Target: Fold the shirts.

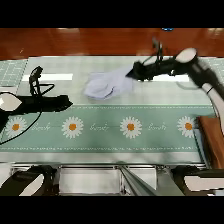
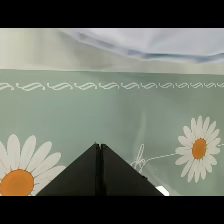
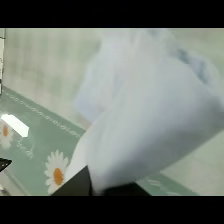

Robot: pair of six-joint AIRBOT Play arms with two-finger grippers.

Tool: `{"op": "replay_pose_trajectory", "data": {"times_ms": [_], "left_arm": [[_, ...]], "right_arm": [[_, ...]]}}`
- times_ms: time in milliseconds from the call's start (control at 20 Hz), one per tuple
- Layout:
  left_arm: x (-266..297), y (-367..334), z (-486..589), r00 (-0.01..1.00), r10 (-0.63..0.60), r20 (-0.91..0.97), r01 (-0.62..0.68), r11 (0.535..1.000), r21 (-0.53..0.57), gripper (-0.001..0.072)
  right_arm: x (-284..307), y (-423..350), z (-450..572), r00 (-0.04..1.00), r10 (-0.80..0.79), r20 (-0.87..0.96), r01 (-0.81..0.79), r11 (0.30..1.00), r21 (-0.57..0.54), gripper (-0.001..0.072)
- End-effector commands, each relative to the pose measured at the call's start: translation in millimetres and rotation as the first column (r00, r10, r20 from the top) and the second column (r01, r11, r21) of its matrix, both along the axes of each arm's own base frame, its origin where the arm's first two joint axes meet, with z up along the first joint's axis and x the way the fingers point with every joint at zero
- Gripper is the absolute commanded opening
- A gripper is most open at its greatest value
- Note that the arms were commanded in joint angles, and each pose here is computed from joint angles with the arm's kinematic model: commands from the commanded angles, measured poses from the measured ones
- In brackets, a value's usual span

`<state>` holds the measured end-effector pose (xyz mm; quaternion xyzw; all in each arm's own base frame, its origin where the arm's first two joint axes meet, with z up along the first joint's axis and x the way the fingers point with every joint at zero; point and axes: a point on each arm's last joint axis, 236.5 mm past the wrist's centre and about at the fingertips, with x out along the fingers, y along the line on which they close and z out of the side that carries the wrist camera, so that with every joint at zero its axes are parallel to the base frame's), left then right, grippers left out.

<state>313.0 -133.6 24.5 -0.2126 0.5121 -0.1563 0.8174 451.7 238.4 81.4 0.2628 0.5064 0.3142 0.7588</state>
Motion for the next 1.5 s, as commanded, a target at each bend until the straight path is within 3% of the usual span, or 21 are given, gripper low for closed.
{"op": "replay_pose_trajectory", "data": {"times_ms": [0,200,400,750,1100,1300,1450], "left_arm": [[3,1,0,1.0,0.002,0.012,-0.002,1.0,0.005,0.002],[3,1,0,1.0,0.002,0.013,-0.002,1.0,0.006,0.002],[10,3,3,0.999,0.019,0.042,-0.02,1.0,0.006,0.002],[12,4,4,0.999,0.023,0.048,-0.024,1.0,0.006,0.002],[21,6,9,0.995,0.049,0.087,-0.049,0.999,0.003,0.0021],[30,9,13,0.99,0.07,0.121,-0.071,0.997,0.0,0.002],[36,11,17,0.985,0.089,0.151,-0.09,0.996,-0.002,0.0021]], "right_arm": [[15,-42,58,0.996,-0.007,0.087,0.021,0.986,-0.165,0.0026],[15,-107,98,0.99,-0.065,0.122,0.089,0.975,-0.205,0.0026],[3,-208,123,0.958,-0.261,0.118,0.28,0.939,-0.199,0.0026],[-70,-352,159,0.828,-0.548,0.118,0.56,0.795,-0.234,0.0024],[-192,-454,117,0.576,-0.817,-0.016,0.728,0.521,-0.446,0.0024],[-291,-475,64,0.3,-0.947,-0.117,0.726,0.306,-0.616,0.0024],[-361,-472,35,0.093,-0.983,-0.158,0.619,0.181,-0.764,0.0035]]}}
